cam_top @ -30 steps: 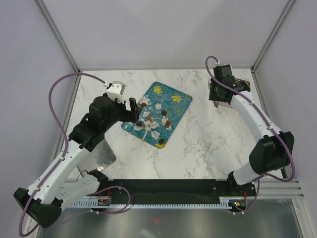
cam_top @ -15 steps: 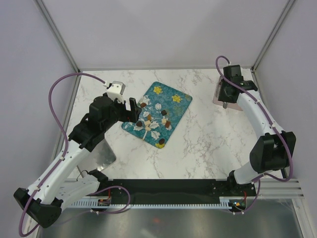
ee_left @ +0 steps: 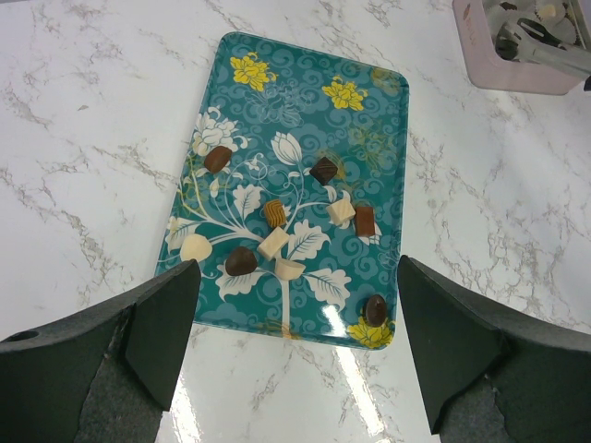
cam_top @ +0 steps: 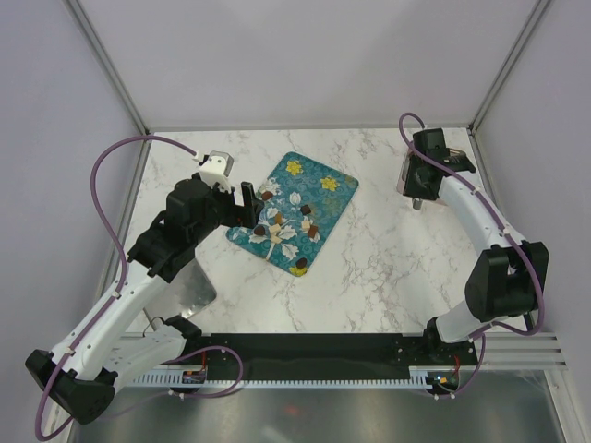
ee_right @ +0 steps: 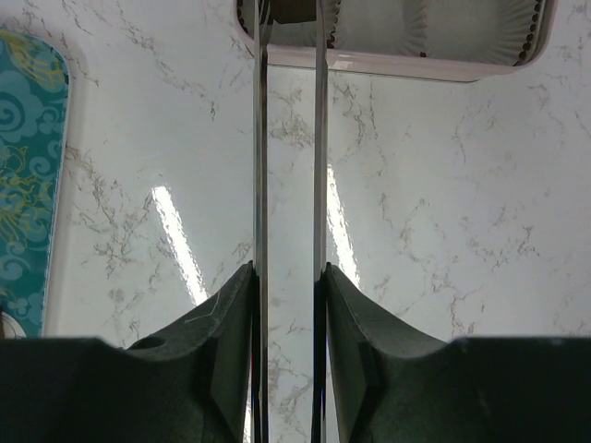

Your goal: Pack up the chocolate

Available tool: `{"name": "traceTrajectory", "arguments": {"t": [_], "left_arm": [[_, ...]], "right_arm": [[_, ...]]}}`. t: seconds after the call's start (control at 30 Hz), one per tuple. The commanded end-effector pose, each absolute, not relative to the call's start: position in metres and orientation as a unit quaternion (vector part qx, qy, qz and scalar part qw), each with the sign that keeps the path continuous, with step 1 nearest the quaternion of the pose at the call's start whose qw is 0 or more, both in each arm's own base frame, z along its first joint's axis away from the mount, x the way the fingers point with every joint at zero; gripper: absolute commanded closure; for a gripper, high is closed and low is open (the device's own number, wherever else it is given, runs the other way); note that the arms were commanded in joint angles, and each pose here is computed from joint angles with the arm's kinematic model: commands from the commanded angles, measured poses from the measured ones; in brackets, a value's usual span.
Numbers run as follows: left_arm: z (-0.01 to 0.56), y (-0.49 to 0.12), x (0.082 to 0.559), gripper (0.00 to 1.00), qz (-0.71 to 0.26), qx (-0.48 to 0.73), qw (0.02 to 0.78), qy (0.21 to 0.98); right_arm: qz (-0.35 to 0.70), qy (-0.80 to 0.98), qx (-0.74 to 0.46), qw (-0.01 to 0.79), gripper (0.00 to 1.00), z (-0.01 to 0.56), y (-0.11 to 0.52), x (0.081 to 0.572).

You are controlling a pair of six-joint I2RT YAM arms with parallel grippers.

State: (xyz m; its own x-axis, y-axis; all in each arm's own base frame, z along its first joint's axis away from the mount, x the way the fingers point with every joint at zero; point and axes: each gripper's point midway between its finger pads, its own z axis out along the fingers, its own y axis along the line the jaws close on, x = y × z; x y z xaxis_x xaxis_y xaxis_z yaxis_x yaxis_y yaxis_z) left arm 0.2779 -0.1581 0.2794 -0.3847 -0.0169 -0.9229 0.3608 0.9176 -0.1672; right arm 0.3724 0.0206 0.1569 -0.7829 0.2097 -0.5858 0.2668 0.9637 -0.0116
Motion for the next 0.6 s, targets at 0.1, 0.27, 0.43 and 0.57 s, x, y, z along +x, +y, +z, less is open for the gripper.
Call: {"name": "traceTrajectory", "arguments": {"t": [0.1,0.27,0.43,0.57], "left_arm": [[0.2920,-0.1564,0.2805,0.05,-0.174,0.105,0.561,0.803],[0.2928,-0.1564,0.2804,0.05,-0.175,0.105,0.562,0.802],[0.2919,-0.1566,0.2809,0.05,-0.174,0.105,0.561,0.803],[0.2931,-0.1565,0.2807,0.05,-0.175,0.105,0.562,0.802]], "right_arm": [[-0.041,0.937,0.131,0.322,0.59,0.1578,0.0208,0.3852],[-0.045,0.938,0.127,0.321,0.56,0.1536,0.0203,0.3880],[-0.050,0.938,0.124,0.320,0.53,0.1509,0.0188,0.3897],[-0.052,0.935,0.125,0.327,0.52,0.1569,0.0169,0.3907]]}}
